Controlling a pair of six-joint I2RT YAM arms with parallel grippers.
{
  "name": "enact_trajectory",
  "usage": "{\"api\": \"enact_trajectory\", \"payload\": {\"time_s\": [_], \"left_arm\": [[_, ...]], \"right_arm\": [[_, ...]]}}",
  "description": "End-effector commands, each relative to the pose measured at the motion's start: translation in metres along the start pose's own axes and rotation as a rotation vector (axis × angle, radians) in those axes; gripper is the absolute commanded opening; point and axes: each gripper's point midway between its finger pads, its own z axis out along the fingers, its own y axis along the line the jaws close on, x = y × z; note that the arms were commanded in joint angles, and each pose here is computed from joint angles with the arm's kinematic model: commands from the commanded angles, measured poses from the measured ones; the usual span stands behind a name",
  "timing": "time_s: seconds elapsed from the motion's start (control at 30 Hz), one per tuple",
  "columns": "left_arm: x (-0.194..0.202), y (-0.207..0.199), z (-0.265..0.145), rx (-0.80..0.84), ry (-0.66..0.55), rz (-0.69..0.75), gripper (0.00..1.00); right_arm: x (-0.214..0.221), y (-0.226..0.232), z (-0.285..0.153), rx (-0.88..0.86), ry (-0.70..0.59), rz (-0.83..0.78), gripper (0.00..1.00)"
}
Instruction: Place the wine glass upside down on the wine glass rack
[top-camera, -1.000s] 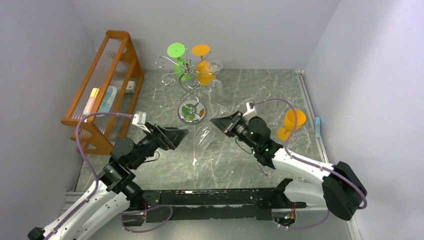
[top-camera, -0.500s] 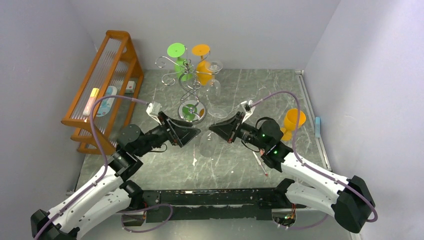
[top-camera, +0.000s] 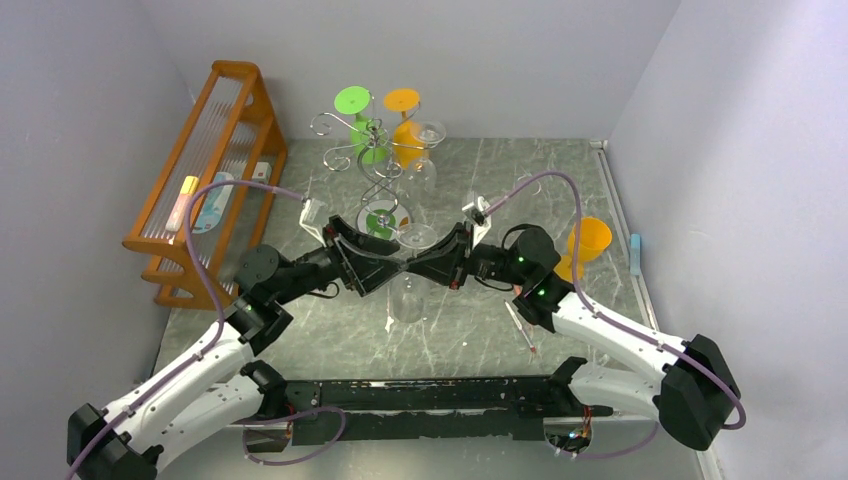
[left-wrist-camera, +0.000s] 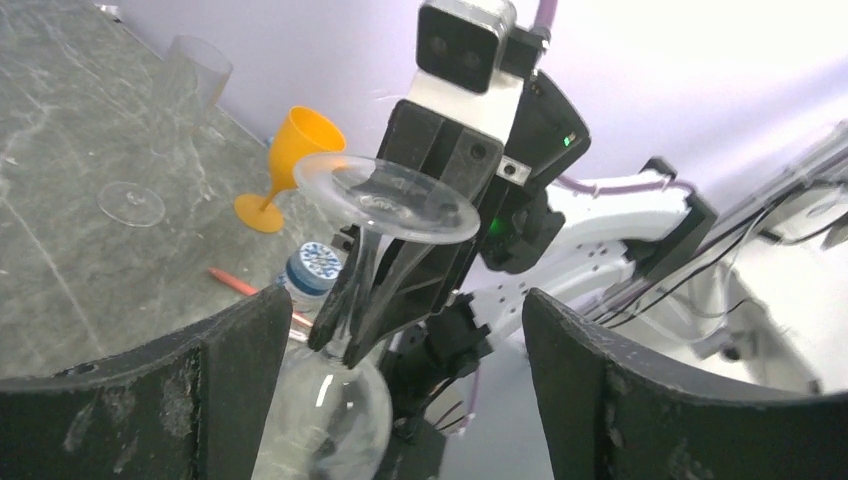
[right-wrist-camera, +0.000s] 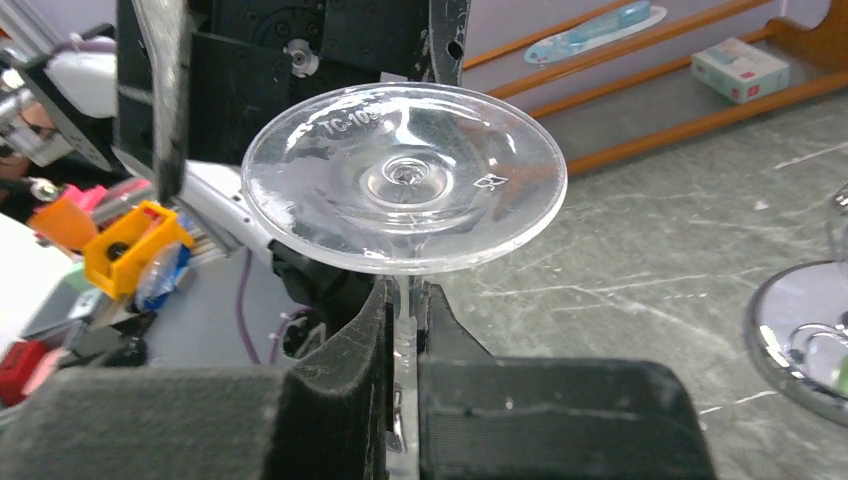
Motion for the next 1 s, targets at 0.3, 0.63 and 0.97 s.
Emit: {"api": "enact_trajectory", "payload": {"time_s": [0.3, 0.63, 0.97], "left_arm": [[-0.016, -0.011, 0.012, -0.023, -0.052, -0.581, 0.86], [-0.018, -0.006, 0.015, -0.111, -0.032, -0.632, 0.68], [-0.004, 0.016, 0.016, -0.239, 0.02, -0.595, 0.33]], "right_arm": [[-0.021, -0.024, 0.003, 0.041, -0.024, -0.522, 0.0], [-0.006, -0.027, -0.004, 0.016, 0.037, -0.686, 0.0], [0.002, -0.023, -0.005, -0.021, 0.076, -0.699, 0.0]]}}
